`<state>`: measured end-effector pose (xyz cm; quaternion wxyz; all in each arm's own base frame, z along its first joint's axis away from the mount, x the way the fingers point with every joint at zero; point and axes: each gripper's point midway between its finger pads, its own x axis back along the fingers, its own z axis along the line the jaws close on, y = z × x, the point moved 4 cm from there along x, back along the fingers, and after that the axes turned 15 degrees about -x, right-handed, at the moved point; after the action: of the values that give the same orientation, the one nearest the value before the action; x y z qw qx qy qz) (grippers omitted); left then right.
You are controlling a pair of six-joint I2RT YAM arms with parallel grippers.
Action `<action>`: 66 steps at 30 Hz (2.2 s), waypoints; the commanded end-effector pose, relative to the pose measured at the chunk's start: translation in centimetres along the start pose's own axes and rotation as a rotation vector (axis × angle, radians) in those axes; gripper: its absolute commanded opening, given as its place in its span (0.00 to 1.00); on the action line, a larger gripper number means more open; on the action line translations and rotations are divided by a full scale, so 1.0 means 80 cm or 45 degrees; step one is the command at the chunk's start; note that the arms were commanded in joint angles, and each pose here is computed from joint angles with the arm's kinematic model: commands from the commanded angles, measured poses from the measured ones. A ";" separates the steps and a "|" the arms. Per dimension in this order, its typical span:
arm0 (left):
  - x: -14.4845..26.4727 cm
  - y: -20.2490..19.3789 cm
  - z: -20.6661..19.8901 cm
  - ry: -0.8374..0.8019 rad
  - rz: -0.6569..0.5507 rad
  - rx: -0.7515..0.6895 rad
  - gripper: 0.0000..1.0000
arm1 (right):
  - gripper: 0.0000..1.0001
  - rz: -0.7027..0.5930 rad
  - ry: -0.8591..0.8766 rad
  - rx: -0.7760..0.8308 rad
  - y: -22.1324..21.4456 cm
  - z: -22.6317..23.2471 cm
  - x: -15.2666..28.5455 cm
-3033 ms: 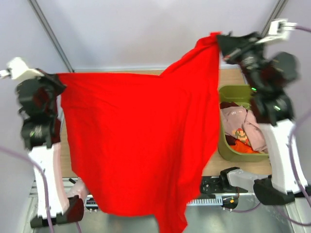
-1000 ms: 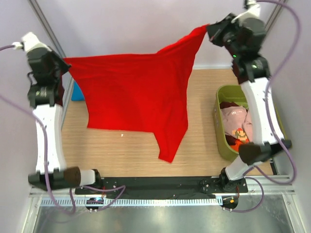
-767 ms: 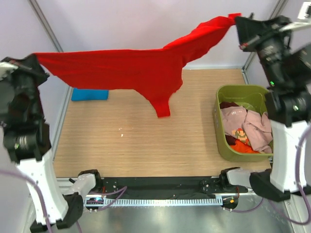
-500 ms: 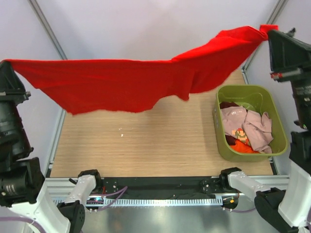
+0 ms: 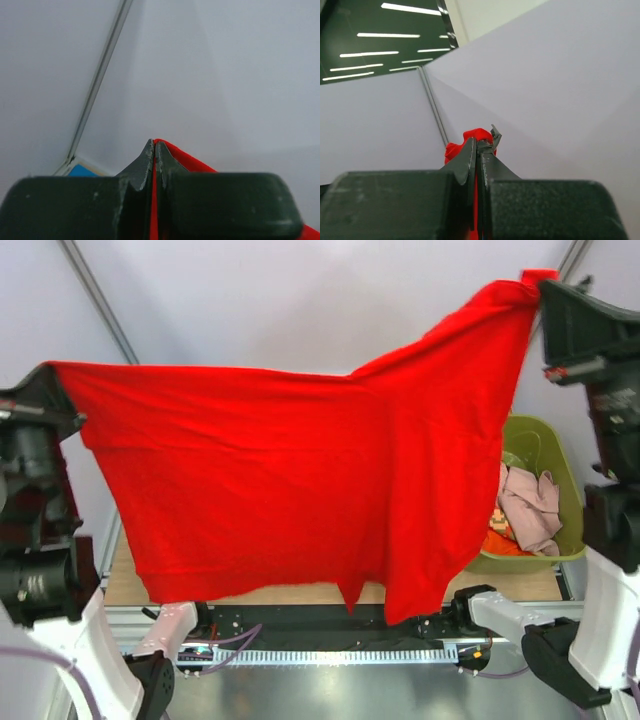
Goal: Fold and stack the t-shirts
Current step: Flatten the tshirt out, then fold the tshirt
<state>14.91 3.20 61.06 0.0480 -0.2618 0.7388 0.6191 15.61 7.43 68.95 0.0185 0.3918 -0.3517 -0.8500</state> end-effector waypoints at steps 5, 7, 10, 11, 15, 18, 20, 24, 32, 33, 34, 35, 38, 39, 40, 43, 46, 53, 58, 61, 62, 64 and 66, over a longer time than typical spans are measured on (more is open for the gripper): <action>-0.101 -0.201 0.001 0.003 0.432 -0.056 0.01 | 0.01 0.278 -0.359 -0.074 -0.149 -0.176 -0.067; -0.114 -0.245 0.001 -0.012 0.510 -0.056 0.00 | 0.01 0.336 -0.417 -0.061 -0.181 -0.212 -0.074; -0.131 -0.356 0.019 0.042 0.690 -0.110 0.00 | 0.01 0.431 -0.524 -0.061 -0.247 -0.282 -0.072; -0.136 -0.413 0.027 0.054 0.798 -0.144 0.00 | 0.01 0.478 -0.572 -0.063 -0.281 -0.316 -0.067; -0.135 -0.559 0.050 0.062 1.065 -0.214 0.01 | 0.01 0.603 -0.693 -0.062 -0.376 -0.410 -0.049; -0.142 -0.644 0.059 0.063 1.244 -0.239 0.00 | 0.01 0.701 -0.787 -0.088 -0.443 -0.484 -0.036; -0.146 -0.672 0.059 0.039 1.307 -0.241 0.00 | 0.01 0.733 -0.796 -0.087 -0.462 -0.507 -0.044; -0.162 -0.713 0.066 0.046 1.376 -0.289 0.00 | 0.01 0.819 -0.846 -0.107 -0.507 -0.551 -0.041; -0.186 -0.724 0.071 0.055 1.397 -0.371 0.00 | 0.01 0.969 -0.918 -0.151 -0.550 -0.579 -0.034; -0.185 -0.722 0.071 0.056 1.407 -0.372 0.00 | 0.01 0.952 -0.915 -0.140 -0.543 -0.576 -0.042; -0.185 -0.721 0.069 0.045 1.411 -0.363 0.00 | 0.01 0.964 -0.962 -0.132 -0.540 -0.577 -0.037; -0.188 -0.714 0.066 0.040 1.403 -0.360 0.00 | 0.01 0.947 -0.958 -0.131 -0.529 -0.570 -0.048; -0.181 -0.700 0.067 0.061 1.438 -0.363 0.00 | 0.01 1.011 -1.015 -0.176 -0.517 -0.551 -0.042; -0.182 -0.697 0.066 0.062 1.430 -0.359 0.00 | 0.01 1.016 -1.026 -0.196 -0.514 -0.546 -0.039; -0.177 -0.694 0.066 0.065 1.457 -0.364 0.00 | 0.01 1.035 -1.041 -0.214 -0.514 -0.542 -0.034; -0.172 -0.683 0.068 0.088 1.482 -0.375 0.00 | 0.01 1.079 -1.105 -0.271 -0.506 -0.523 -0.020; -0.161 -0.671 0.069 0.101 1.515 -0.378 0.00 | 0.01 1.106 -1.146 -0.276 -0.496 -0.504 -0.005; -0.125 -0.650 0.076 0.164 1.611 -0.375 0.00 | 0.01 1.167 -1.315 -0.286 -0.465 -0.472 0.039; -0.086 -0.633 0.080 0.239 1.699 -0.347 0.00 | 0.01 1.236 -1.443 -0.366 -0.459 -0.448 0.087; -0.057 -0.625 0.086 0.268 1.770 -0.355 0.00 | 0.01 1.281 -1.498 -0.373 -0.452 -0.433 0.114; -0.049 -0.623 0.088 0.283 1.785 -0.363 0.00 | 0.01 1.305 -1.518 -0.362 -0.451 -0.432 0.128; -0.027 -0.626 0.092 0.279 1.845 -0.374 0.00 | 0.01 1.312 -1.522 -0.336 -0.440 -0.423 0.137; -0.014 -0.626 0.096 0.295 1.874 -0.387 0.00 | 0.01 1.352 -1.548 -0.333 -0.440 -0.420 0.153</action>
<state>38.47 5.93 15.19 -0.4676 0.2278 0.6436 0.5615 40.56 11.14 23.65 0.2745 -0.3530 -0.3296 -0.8315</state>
